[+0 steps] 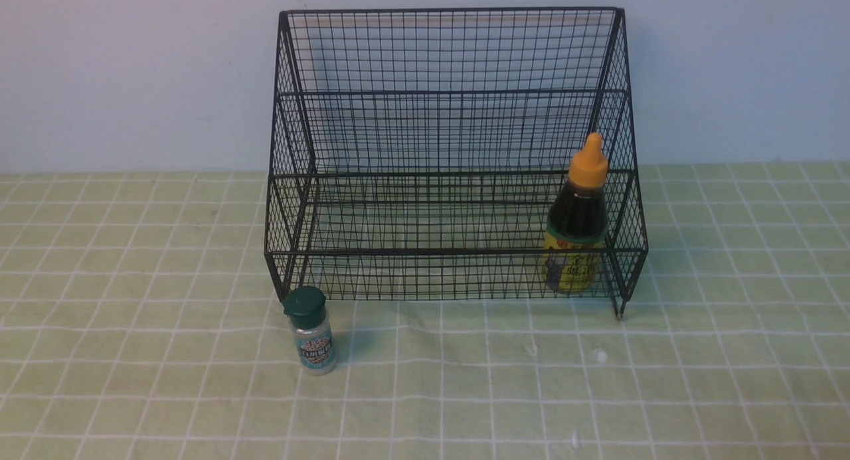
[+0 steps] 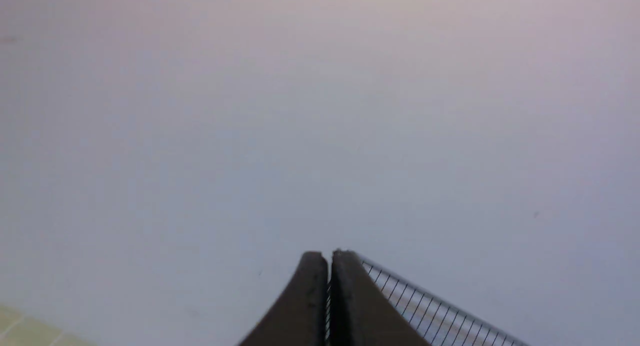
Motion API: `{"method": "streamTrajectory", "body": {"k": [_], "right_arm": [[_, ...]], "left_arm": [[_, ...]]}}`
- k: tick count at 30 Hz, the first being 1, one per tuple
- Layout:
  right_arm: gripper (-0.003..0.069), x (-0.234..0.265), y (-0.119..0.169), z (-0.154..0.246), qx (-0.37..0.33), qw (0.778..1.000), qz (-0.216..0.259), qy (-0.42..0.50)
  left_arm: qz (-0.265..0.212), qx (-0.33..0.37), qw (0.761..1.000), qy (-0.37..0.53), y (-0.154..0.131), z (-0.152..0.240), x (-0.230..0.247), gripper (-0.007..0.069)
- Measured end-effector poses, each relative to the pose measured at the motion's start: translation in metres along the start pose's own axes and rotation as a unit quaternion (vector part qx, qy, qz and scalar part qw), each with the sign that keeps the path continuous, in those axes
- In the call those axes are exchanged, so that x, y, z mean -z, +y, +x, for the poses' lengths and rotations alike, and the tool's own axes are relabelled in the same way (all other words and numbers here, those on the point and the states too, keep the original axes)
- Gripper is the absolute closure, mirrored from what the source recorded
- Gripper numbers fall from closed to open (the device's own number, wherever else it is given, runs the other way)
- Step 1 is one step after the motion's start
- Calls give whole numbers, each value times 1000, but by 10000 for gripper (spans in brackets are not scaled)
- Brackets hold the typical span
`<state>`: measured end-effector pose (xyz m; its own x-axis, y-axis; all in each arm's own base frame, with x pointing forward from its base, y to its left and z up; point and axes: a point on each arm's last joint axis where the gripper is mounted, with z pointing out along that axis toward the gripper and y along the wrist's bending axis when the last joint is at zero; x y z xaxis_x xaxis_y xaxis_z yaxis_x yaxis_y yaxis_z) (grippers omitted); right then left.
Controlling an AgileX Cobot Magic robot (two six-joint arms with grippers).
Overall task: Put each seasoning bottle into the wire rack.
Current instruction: Use the left arm to grab the condiment bottle closest to it
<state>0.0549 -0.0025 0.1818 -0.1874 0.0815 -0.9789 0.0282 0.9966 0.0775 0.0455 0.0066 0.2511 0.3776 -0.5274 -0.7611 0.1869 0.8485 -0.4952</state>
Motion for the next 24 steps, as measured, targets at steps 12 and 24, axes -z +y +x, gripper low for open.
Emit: {"method": "streamTrajectory", "body": {"k": [12,24], "right_arm": [[673,0,0,0,0,1000,0,0],[673,0,0,0,0,1000,0,0]], "left_arm": [[-67,-83,849,518,-59,-23,-91,631],[-97,-121,599,786,-38,84,-168,631]]}}
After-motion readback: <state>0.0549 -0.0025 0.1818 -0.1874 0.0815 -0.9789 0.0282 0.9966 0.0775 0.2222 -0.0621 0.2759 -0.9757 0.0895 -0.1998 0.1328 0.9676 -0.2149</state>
